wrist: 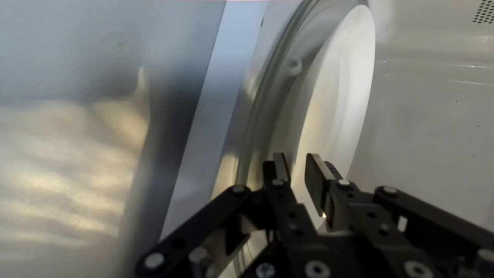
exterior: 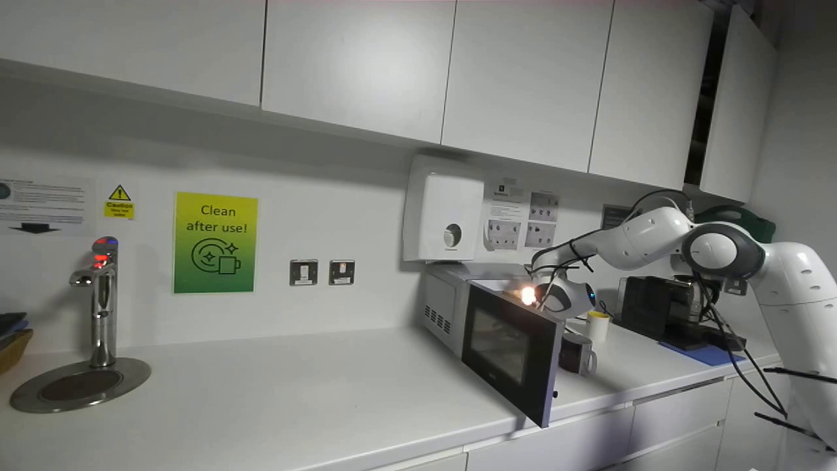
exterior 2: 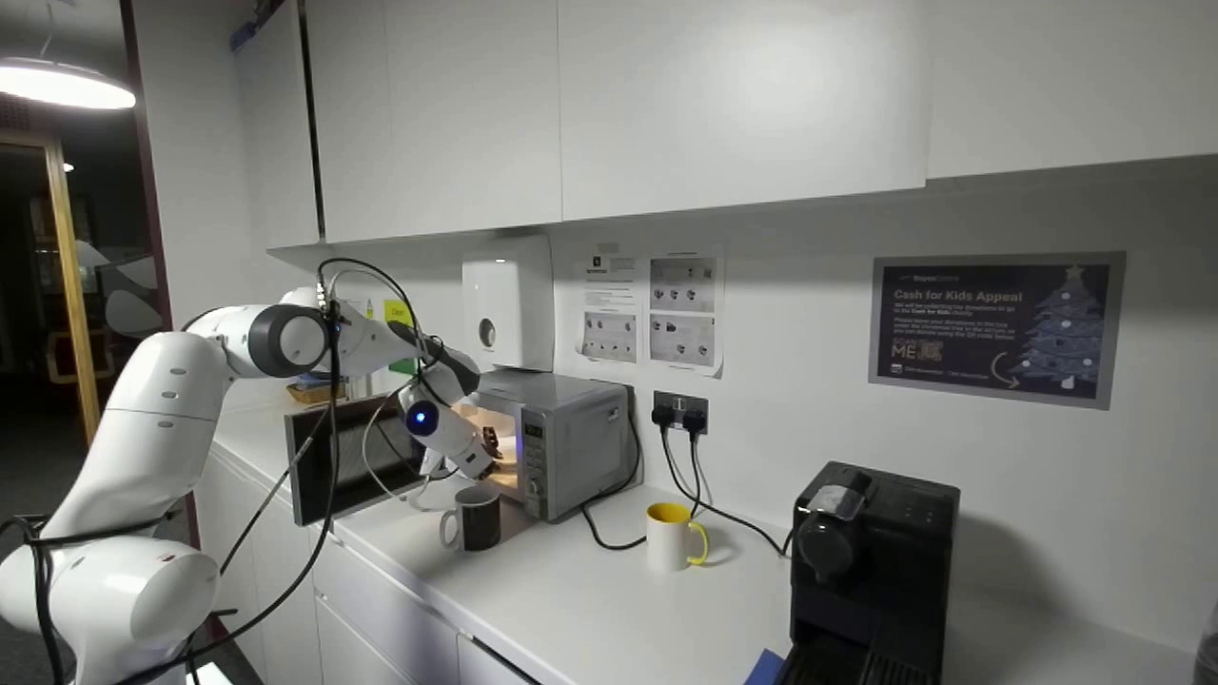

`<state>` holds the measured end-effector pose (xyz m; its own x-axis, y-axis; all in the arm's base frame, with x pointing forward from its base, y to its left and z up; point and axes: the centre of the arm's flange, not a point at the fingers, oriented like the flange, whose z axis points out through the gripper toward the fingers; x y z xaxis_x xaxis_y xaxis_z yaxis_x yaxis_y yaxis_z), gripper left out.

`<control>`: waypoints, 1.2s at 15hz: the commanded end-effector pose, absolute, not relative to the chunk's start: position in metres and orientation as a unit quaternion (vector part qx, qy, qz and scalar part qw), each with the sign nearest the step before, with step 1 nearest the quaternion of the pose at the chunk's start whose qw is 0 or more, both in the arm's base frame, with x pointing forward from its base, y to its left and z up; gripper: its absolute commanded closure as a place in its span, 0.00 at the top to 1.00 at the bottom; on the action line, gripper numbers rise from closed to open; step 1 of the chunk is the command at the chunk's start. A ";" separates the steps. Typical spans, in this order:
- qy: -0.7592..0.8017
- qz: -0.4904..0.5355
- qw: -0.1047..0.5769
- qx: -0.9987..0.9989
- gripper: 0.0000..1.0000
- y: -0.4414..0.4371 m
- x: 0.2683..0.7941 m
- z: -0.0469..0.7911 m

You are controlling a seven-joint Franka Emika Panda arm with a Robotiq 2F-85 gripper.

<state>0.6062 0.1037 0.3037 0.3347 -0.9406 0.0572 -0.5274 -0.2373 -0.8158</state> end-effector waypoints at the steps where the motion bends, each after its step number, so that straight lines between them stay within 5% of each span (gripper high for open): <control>1: 0.508 -0.291 0.373 -0.720 0.52 0.104 0.616 0.315; 7: 0.505 -0.293 0.381 -0.717 0.97 0.110 0.613 0.327; 18: 0.488 -0.292 0.391 -0.723 1.00 0.133 0.595 0.349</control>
<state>0.6103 0.1314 0.3307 0.3664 -0.9292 0.0473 -0.4789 -0.2320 -0.8467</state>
